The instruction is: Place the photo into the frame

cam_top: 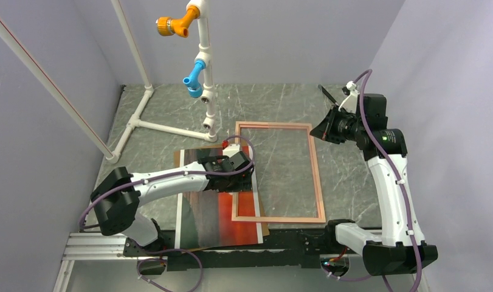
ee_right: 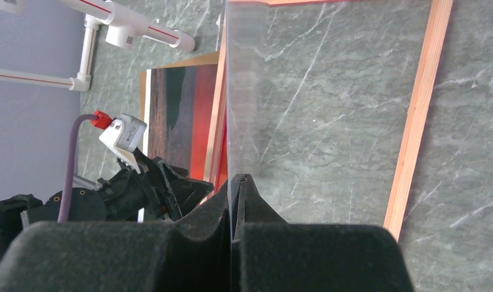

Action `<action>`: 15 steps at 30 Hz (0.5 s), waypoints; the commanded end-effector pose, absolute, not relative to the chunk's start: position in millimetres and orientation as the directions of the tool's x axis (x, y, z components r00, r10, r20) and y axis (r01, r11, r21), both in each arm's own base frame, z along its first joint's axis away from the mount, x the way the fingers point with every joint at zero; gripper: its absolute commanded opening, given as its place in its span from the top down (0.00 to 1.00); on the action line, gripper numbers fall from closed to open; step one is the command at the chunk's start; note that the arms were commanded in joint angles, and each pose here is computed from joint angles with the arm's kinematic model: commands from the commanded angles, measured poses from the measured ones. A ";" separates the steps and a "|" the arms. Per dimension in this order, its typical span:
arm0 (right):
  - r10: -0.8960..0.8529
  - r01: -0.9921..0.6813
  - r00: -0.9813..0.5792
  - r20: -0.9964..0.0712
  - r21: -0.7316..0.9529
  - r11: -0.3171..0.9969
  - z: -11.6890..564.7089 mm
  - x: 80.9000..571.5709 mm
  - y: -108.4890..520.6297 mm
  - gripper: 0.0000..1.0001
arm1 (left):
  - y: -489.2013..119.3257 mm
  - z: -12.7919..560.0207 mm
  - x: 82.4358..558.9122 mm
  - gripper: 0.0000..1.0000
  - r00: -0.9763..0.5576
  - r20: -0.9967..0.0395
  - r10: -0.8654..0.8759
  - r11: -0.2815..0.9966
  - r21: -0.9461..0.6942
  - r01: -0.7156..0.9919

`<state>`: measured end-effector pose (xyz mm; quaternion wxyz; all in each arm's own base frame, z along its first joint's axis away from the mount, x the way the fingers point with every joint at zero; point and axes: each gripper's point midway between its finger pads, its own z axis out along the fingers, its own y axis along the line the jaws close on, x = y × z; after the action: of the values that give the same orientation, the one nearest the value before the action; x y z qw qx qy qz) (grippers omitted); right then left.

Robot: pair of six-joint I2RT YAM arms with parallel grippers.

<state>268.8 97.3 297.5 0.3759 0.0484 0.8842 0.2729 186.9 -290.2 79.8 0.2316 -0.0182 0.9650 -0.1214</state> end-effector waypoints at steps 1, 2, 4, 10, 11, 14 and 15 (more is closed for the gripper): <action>0.279 -0.202 -0.662 -0.696 0.524 0.827 314.6 272.1 103.1 1.00 | -309.4 108.0 191.5 0.20 -0.865 -0.492 -0.099 0.924 -0.369 0.104; 0.278 -0.209 -0.665 -0.693 0.530 0.822 314.5 272.4 104.7 1.00 | -310.7 111.2 192.5 0.20 -0.862 -0.496 -0.101 0.916 -0.385 0.115; 0.277 -0.224 -0.672 -0.687 0.545 0.808 314.4 272.7 108.8 1.00 | -311.9 115.0 193.9 0.20 -0.862 -0.495 -0.105 0.900 -0.417 0.130; 0.277 -0.300 -0.703 -0.655 0.626 0.720 317.2 277.1 129.8 1.00 | -305.8 116.5 199.7 0.18 -0.873 -0.456 -0.173 0.812 -0.567 0.135; 0.279 -0.311 -0.711 -0.646 0.644 0.699 317.4 277.9 133.8 1.00 | -302.0 115.4 201.9 0.19 -0.872 -0.449 -0.194 0.799 -0.588 0.126; 0.278 -0.337 -0.732 -0.622 0.685 0.646 315.6 281.9 143.7 1.00 | -290.1 111.4 202.0 0.20 -0.875 -0.420 -0.240 0.752 -0.651 0.106; 0.274 -0.347 -0.740 -0.614 0.698 0.626 314.2 282.6 147.2 1.00 | -285.1 109.0 201.8 0.21 -0.875 -0.412 -0.254 0.740 -0.666 0.098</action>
<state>273.6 127.7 297.3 0.3523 0.0111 0.8622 0.3639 198.8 -280.4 91.2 0.2403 -0.0362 0.9310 -0.2725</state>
